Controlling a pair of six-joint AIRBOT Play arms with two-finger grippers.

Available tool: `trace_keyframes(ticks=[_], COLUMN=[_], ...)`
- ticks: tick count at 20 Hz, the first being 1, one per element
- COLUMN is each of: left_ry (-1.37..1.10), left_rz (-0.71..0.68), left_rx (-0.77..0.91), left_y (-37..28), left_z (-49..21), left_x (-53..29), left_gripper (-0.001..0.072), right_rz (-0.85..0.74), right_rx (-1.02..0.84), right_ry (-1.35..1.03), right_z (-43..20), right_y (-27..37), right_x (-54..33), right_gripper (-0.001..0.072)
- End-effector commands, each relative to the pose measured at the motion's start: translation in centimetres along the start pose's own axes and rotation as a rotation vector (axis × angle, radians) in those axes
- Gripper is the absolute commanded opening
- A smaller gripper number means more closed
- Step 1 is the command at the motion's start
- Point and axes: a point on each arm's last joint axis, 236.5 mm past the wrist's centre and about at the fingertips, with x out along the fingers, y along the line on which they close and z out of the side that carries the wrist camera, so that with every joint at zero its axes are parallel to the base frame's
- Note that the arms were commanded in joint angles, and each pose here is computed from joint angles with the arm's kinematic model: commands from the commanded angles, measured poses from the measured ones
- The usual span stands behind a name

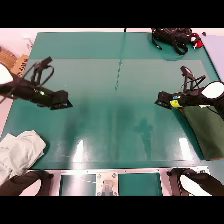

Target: Fold the shirts.

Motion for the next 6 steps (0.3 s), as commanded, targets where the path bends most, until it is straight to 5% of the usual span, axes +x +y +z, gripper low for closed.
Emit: trace_keyframes(ticks=[1, 6], left_ry=[0.004, -0.010], left_rz=[0.014, 0.015], left_rx=[-0.022, -0.020], left_y=[0.42, 0.45], left_z=[-1.35, -1.03], left_x=[0.62, 0.62], left_gripper=[0.0024, 0.0023], right_rz=[0.007, 0.007], right_rx=[-0.038, -0.038], right_ry=[0.012, 0.012], right_z=[-0.63, -0.63], right_y=[0.62, 0.62], right_x=[0.51, 0.51], right_gripper=[0.0018, 0.0018])
